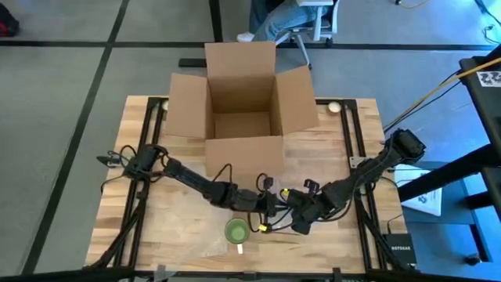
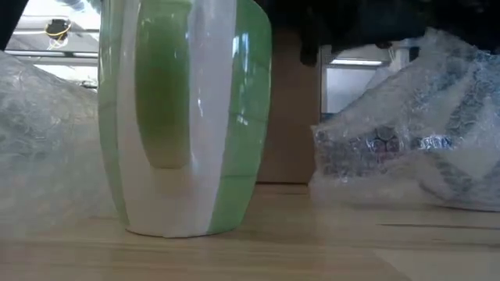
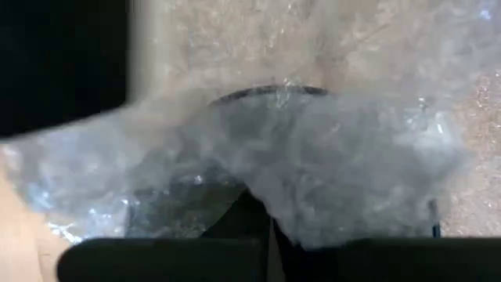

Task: Wrap mug
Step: Wrap the blue mug with the right transparent bubble wrap

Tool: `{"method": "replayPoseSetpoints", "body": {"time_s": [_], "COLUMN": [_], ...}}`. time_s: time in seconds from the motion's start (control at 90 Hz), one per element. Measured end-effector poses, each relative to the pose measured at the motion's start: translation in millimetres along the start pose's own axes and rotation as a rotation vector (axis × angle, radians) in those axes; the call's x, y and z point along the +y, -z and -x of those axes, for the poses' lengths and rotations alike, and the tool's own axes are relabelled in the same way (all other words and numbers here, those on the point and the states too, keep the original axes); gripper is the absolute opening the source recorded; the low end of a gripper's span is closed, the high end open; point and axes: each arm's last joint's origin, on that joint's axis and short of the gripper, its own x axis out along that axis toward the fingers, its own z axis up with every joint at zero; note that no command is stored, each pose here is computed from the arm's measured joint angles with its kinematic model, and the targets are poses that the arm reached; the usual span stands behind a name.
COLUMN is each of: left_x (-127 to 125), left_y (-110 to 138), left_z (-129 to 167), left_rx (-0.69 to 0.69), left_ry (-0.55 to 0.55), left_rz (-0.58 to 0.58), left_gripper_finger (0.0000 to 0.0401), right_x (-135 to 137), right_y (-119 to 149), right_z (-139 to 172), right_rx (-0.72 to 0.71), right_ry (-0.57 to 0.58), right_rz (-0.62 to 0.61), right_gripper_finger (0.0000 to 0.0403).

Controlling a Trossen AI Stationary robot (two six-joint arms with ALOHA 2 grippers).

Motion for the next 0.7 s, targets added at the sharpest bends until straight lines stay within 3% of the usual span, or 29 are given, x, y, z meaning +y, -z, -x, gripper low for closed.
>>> {"method": "replayPoseSetpoints", "body": {"time_s": [0.311,0.7], "left_x": [8,14], "left_y": [35,40], "left_z": [-19,-23], "left_rx": [0.025,0.032], "left_ry": [0.057,0.041], "left_rz": [0.117,0.174], "left_gripper_finger": [0.0000,0.0000], "right_x": [1,11], "right_y": [0,-10], "right_z": [0,21], "right_rx": [-0.003,0.072], "right_ry": [-0.004,-0.100], "right_rz": [0.009,0.011], "right_gripper_finger": [0.0000,0.0001]}}
